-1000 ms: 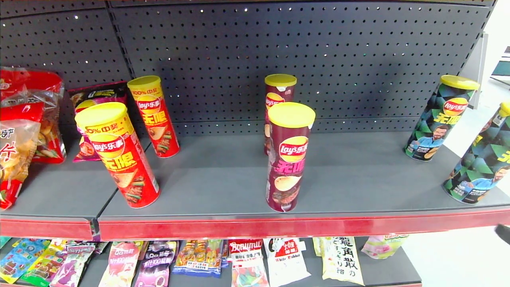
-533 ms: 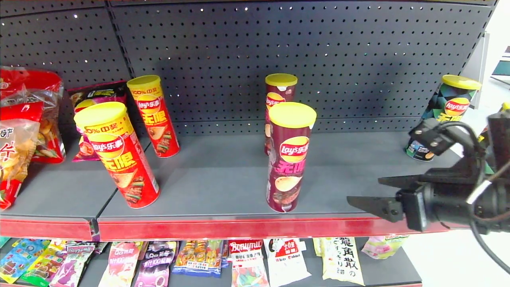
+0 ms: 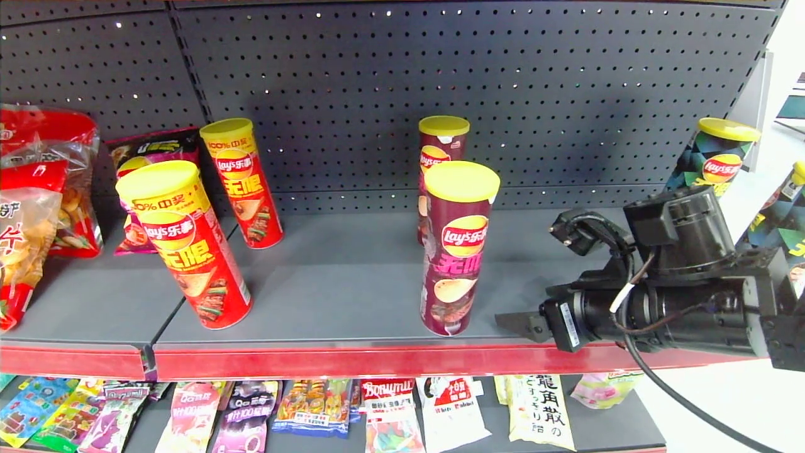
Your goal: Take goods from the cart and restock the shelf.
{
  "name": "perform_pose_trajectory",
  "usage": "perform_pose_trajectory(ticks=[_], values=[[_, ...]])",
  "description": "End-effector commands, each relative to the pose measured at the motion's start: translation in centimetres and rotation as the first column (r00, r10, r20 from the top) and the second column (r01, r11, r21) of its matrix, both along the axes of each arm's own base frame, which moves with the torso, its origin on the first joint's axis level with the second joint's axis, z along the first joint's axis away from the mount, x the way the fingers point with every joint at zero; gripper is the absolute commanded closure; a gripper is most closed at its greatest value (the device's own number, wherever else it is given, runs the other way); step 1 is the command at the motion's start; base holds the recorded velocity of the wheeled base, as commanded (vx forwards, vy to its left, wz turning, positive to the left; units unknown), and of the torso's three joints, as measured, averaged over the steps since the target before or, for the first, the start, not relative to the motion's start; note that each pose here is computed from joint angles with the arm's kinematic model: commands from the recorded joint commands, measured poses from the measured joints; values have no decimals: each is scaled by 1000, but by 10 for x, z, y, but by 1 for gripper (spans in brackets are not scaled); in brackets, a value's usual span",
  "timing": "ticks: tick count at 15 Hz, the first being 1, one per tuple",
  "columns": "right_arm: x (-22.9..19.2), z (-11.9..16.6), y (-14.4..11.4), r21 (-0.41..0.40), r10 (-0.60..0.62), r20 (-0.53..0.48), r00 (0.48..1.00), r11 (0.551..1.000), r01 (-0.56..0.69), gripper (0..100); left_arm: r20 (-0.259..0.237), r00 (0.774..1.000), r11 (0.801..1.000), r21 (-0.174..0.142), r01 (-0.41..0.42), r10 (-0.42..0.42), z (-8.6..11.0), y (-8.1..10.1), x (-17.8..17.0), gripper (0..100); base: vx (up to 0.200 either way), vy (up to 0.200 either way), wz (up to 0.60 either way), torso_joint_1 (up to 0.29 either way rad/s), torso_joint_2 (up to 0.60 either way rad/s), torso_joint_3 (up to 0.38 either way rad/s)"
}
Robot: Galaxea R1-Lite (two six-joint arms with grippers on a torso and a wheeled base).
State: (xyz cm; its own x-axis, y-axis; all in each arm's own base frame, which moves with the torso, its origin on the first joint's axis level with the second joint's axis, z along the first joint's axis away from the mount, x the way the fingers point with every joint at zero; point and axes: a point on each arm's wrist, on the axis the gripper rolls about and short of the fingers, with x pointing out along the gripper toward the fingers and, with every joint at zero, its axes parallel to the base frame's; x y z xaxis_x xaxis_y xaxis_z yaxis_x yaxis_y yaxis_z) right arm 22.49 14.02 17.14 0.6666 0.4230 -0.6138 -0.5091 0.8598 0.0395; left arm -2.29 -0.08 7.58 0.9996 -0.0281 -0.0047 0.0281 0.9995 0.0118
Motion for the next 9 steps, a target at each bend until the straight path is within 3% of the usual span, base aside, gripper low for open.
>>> perform_pose_trajectory(ticks=[1,9], values=[[6,-5,4,-10,1,-16,1000,1000,-1,0,0,1000,1000,0,0,0,0,0,0,0,0,0,0,0,0,0],[16,-9,9,-22,-3,-19,1000,1000,2,0,0,1000,1000,0,0,0,0,0,0,0,0,0,0,0,0,0]])
